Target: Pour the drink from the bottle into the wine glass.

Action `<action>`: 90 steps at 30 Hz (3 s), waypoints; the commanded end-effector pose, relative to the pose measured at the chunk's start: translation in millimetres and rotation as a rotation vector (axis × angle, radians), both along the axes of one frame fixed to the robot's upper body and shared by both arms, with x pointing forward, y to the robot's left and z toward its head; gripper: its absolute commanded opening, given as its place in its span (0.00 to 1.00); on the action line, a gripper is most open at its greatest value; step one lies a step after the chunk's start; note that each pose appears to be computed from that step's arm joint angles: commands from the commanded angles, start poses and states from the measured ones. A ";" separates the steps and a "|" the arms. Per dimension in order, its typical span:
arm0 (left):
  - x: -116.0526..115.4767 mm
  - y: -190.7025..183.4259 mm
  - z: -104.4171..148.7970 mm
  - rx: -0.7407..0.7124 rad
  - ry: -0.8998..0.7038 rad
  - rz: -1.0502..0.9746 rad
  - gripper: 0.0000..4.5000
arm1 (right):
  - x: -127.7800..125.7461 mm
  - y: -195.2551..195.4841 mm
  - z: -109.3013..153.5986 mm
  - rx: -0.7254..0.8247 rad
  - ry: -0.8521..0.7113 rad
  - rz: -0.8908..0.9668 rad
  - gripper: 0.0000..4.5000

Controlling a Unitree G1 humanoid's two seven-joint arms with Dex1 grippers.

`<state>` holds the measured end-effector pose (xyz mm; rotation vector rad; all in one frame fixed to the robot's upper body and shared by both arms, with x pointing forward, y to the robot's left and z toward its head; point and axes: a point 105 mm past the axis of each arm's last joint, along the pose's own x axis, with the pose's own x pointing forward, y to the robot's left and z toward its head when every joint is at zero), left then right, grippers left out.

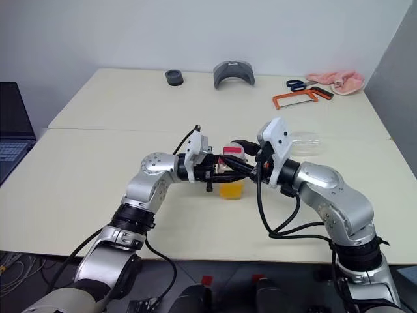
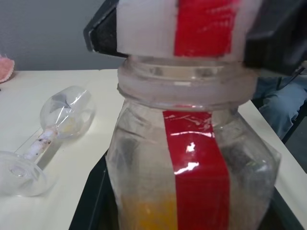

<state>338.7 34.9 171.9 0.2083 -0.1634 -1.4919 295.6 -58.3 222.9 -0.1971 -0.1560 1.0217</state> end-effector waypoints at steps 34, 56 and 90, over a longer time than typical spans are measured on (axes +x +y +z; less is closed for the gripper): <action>51.6 74.5 51.3 -0.211 -0.091 0.481 0.36 | -18.4 -172.3 -104.5 -0.241 0.157 -0.572 1.00; 109.2 185.3 32.6 -0.295 -0.059 1.197 0.36 | 41.3 41.8 -26.4 -0.038 0.039 -0.051 1.00; 72.7 193.9 -47.4 -0.194 0.013 1.327 0.99 | 5.3 36.0 -68.2 -0.096 0.162 0.001 1.00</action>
